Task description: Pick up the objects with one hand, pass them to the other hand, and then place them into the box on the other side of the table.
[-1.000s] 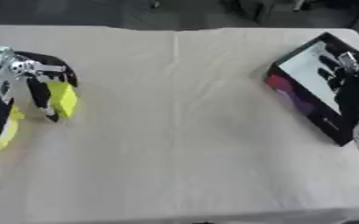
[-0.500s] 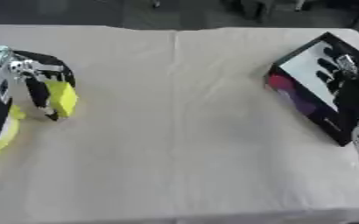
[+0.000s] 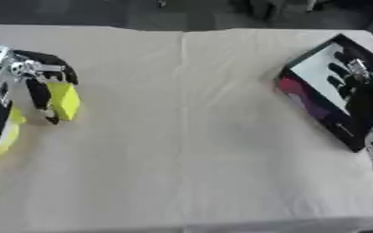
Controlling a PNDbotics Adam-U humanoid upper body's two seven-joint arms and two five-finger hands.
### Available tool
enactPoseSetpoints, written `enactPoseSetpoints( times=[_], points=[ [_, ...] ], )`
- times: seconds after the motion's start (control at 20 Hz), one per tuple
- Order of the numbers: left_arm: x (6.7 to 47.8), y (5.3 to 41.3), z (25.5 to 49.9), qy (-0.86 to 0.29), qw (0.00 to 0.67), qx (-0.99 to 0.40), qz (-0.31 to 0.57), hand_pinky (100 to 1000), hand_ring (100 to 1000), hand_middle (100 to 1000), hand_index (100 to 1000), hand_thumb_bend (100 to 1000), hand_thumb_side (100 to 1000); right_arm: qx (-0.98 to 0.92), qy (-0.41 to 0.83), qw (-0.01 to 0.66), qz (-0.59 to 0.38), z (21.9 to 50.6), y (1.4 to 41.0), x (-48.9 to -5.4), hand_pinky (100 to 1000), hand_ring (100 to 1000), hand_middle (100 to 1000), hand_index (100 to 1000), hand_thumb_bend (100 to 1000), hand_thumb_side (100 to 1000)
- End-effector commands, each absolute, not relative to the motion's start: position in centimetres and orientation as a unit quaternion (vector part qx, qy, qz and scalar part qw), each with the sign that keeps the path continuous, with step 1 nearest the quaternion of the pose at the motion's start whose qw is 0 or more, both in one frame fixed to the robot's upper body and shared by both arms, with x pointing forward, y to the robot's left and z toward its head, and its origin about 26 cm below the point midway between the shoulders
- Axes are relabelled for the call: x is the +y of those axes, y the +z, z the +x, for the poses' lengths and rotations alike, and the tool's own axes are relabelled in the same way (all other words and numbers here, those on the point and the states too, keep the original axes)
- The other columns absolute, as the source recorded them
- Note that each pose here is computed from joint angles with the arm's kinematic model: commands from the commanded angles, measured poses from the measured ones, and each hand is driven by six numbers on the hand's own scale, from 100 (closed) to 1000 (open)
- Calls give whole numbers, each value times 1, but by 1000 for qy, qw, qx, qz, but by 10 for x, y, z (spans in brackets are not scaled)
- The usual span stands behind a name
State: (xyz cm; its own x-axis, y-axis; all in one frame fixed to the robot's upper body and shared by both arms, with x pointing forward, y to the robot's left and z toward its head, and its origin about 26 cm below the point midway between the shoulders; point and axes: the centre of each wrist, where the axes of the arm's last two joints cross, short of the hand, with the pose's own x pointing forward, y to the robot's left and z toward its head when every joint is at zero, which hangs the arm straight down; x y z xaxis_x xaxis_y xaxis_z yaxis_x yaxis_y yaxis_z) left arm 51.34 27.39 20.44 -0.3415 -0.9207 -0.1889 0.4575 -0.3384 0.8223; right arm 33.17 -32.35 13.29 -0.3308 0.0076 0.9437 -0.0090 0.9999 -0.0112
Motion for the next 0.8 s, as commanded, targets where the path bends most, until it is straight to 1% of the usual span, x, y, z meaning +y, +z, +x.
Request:
enactPoseSetpoints(
  times=[0.05,0.2,0.35,0.45,0.5,0.55,0.6,0.65,0.7,0.75,0.8],
  points=[
    [282,229,514,-730,456,-347,371,818,840,794,833,756,100,-823,17,568,-7,332,142,-327,1000,1000,1000,1000,100,647],
    [283,226,514,-731,463,-345,363,819,836,791,833,739,100,-823,16,568,-6,332,142,-327,1000,1000,1000,1000,100,647],
    [283,222,514,-738,470,-338,347,813,831,776,798,723,100,-822,16,569,-7,332,141,-327,1000,1000,1000,1000,100,648],
    [284,221,514,-743,473,-329,341,813,831,776,794,712,100,-821,16,570,-7,332,140,-327,1000,1000,1000,1000,100,648],
    [284,222,515,-744,473,-327,340,800,820,760,767,654,100,-821,16,571,-8,331,140,-327,1000,1000,1000,1000,100,648],
    [284,222,515,-745,474,-324,339,783,795,715,719,557,100,-821,16,571,-8,331,140,-327,1000,1000,1000,1000,100,648],
    [284,223,515,-745,474,-324,338,770,780,689,704,511,100,-820,16,572,-8,331,139,-327,1000,1000,1000,1000,100,648],
    [284,224,515,-745,475,-324,338,766,776,684,701,500,100,-820,17,572,-8,331,139,-327,1000,1000,1000,1000,100,648],
    [284,225,515,-743,475,-327,339,712,722,597,655,364,100,-820,17,572,-8,331,139,-327,1000,1000,1000,1000,100,649],
    [284,228,514,-740,475,-333,339,696,709,587,647,365,100,-820,17,573,-9,331,139,-328,1000,1000,1000,1000,100,648],
    [283,231,514,-737,472,-341,343,657,671,555,604,318,100,-820,17,573,-9,331,139,-328,1000,1000,1000,1000,100,648]
  ],
)
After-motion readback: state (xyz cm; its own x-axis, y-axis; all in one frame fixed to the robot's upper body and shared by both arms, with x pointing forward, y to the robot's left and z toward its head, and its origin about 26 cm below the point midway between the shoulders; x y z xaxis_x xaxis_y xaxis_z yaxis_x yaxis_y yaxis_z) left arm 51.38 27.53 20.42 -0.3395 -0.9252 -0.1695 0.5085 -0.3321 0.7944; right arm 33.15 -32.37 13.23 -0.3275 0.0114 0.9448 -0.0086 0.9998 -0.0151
